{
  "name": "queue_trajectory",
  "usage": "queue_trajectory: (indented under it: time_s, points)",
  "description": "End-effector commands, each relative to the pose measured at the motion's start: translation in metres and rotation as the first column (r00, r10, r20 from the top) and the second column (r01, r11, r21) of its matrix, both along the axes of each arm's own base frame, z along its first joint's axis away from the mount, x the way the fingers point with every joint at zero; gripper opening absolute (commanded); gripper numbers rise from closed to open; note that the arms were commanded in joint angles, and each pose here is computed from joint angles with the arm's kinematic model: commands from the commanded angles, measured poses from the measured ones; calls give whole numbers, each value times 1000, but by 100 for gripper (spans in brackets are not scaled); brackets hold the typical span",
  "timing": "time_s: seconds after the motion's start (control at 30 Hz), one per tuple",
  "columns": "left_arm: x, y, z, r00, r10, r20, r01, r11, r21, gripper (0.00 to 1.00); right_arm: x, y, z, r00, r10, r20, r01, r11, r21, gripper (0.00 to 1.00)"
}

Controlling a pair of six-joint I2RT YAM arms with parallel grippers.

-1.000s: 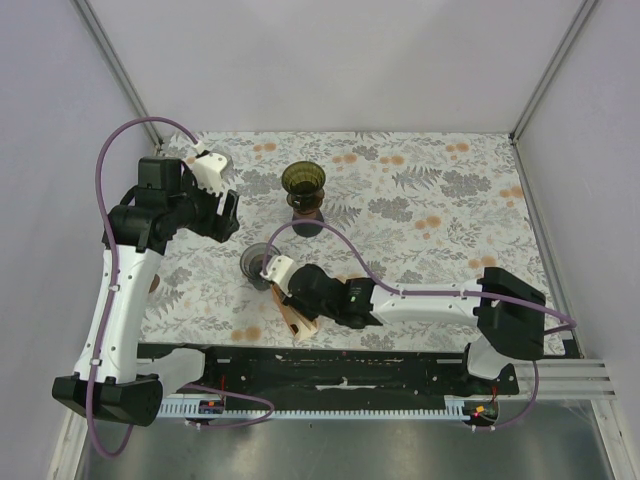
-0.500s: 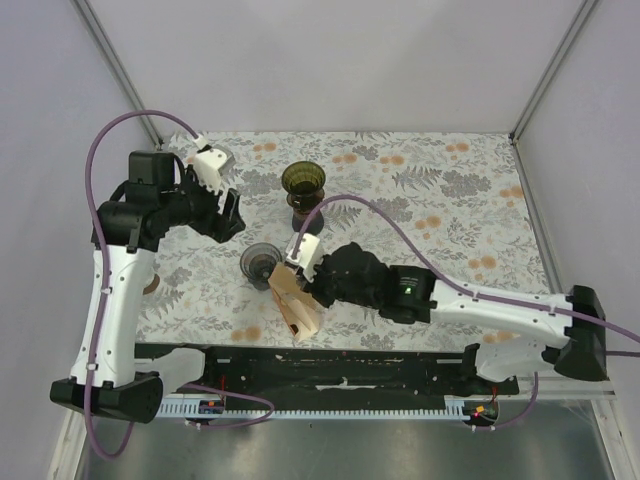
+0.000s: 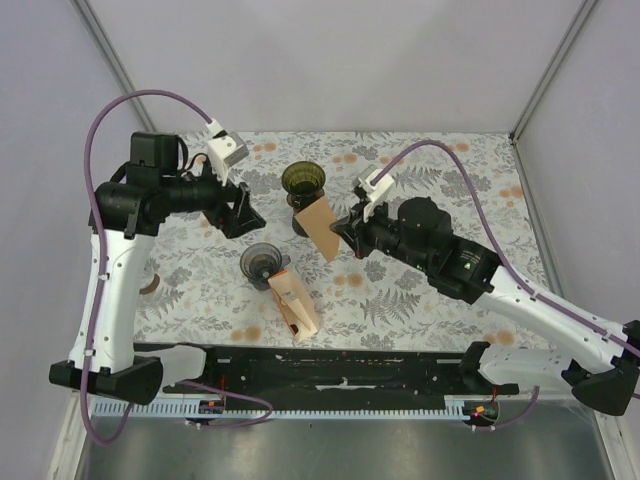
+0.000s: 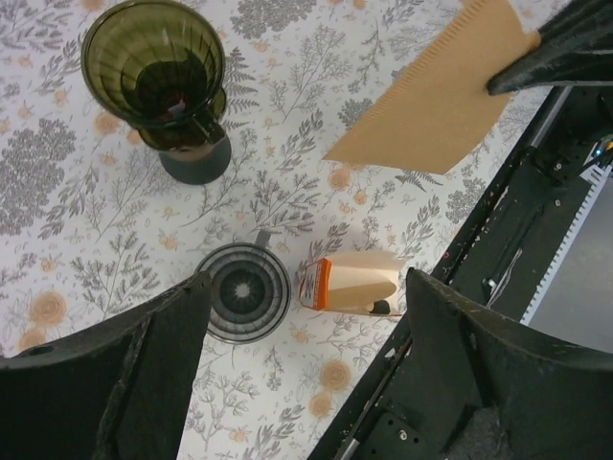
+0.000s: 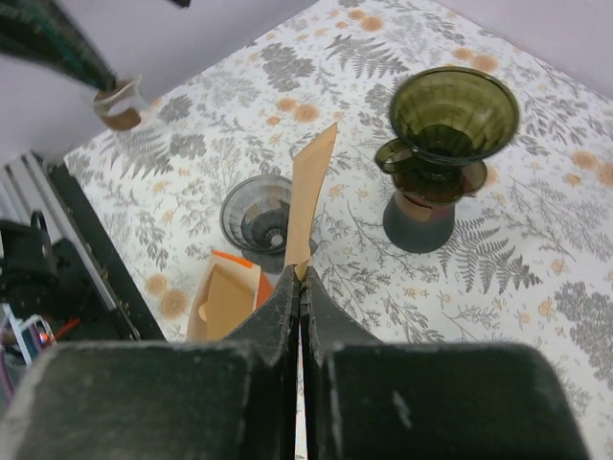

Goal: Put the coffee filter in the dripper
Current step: Pick up the coffee filter from the coffee filter holder.

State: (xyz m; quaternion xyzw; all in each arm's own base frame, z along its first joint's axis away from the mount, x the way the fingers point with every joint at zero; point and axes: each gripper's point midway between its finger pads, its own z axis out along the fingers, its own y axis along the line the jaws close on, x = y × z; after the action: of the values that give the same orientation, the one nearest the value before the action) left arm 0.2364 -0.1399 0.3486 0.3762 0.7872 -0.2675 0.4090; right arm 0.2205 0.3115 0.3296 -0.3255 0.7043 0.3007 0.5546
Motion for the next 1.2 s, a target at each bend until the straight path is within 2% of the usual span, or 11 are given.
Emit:
queue_trajectory:
  time_s: [0.0,0.1,0.3,0.5,0.67,0.77,0.9,0.97,1.0,1.07,1.17]
  points:
    - [12,-27,24,996,-5,84,7,1000,-28,89,23,-24,55,980,-177,-95,197,942,273,0]
    - [15,-51,27,982,-10,190,0,999,50,90,30,-29,73,970,-204,-129,239,890,388,0]
    - [14,-76,31,930,-86,356,18,982,191,92,45,-35,91,945,-249,-212,322,818,476,0]
    - [16,-65,45,762,-272,588,-33,890,455,92,44,-37,104,935,-231,-269,347,754,557,0]
    - [3,-88,53,492,-463,737,-33,836,548,94,43,-36,113,938,-206,-278,338,721,605,0]
    - [-14,-109,46,285,-550,785,-19,816,578,98,38,-37,120,943,-187,-275,324,710,626,0]
    - [-6,-116,44,80,-561,824,-184,804,565,100,35,-37,123,947,-166,-274,309,701,642,0]
    - [6,-117,58,37,-494,869,-290,827,482,100,33,-37,123,949,-156,-272,302,697,651,0]
    - [11,-116,63,44,-472,880,-319,828,460,99,32,-37,121,949,-153,-277,303,695,652,0]
    - [20,-112,78,89,-396,914,-357,844,400,92,30,-36,120,950,-140,-280,296,692,658,0]
    - [29,-113,81,150,-368,918,-382,834,397,80,29,-32,117,951,-121,-286,286,698,656,0]
